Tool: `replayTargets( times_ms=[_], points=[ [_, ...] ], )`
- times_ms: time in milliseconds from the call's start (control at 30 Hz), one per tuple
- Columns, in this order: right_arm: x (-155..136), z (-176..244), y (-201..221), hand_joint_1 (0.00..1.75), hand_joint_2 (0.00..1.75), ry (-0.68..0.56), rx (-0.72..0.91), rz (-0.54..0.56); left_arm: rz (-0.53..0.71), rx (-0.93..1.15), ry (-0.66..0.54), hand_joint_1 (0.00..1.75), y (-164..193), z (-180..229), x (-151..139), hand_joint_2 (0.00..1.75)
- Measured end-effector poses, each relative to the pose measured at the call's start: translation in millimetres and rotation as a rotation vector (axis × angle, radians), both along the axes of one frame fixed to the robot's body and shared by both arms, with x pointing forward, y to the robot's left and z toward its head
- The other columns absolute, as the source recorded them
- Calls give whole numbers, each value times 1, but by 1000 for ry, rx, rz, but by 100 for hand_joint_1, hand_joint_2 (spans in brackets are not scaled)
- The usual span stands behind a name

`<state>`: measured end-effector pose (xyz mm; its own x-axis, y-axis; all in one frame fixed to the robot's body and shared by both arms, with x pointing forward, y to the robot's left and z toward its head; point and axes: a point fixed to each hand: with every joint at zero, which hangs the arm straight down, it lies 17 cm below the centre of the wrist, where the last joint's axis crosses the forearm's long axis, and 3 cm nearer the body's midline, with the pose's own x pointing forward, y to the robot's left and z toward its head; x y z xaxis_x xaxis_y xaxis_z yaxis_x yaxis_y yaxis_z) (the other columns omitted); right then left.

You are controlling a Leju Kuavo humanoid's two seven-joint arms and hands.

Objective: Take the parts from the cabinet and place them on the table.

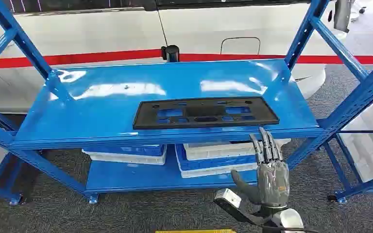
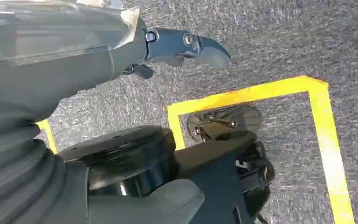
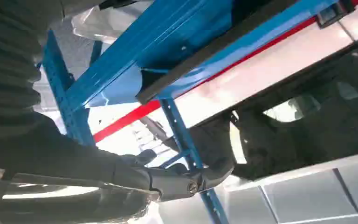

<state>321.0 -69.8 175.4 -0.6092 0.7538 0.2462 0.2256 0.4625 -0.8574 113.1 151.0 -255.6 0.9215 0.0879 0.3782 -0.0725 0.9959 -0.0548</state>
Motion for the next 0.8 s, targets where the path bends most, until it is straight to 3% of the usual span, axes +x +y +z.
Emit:
replayTargets(
  times_ms=[100, 300, 400, 800],
  points=[
    [10, 4, 11, 0, 175, 15, -10, 24, 21, -59, -49, 0, -7, 8, 27, 175],
    [40, 1, 24, 0, 175, 40, -22, -15, 193, -161, -85, 0, -13, 65, 171, 175],
    [51, -5, 16, 0, 175, 90, -4, -58, 163, -158, -194, 0, -23, 93, 208, 175],
    [70, -14, -4, 0, 175, 123, -12, -160, -77, -105, -324, 0, -68, 128, 233, 175]
  ],
)
